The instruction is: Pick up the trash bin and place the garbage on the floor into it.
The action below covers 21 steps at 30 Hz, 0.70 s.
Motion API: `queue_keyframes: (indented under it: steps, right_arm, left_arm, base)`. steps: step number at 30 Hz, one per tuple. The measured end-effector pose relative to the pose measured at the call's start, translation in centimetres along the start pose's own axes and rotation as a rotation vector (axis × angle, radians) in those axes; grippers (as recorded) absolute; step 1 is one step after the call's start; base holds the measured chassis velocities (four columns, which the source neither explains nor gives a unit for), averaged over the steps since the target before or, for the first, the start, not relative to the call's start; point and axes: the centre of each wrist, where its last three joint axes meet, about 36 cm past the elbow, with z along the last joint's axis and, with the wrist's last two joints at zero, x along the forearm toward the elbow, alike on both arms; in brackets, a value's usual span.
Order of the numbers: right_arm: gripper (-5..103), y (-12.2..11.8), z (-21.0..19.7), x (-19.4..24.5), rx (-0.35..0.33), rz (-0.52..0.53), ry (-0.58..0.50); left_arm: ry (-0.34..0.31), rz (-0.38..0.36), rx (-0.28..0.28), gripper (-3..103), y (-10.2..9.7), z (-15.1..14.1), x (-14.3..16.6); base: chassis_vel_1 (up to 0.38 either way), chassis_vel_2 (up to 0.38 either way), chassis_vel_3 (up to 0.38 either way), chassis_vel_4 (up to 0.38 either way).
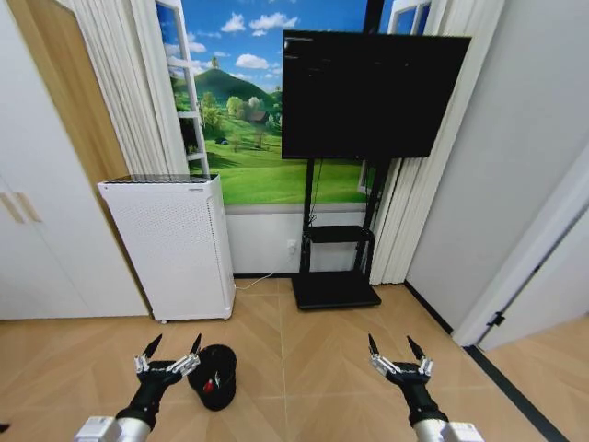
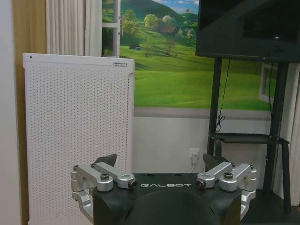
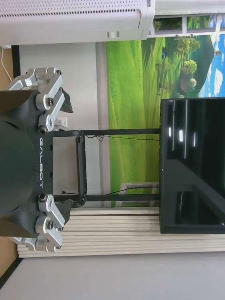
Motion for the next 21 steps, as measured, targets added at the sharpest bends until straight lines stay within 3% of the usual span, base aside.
queue_keyframes:
  steps: [21]
  right_arm:
    - [100, 0.0, 0.0, 0.01, 0.0, 0.0, 0.0]
  left_arm:
    - [0.0, 0.0, 0.0, 100, 0.0, 0.0, 0.0]
  base:
    - [0.339, -0.32, -0.351, 0.317]
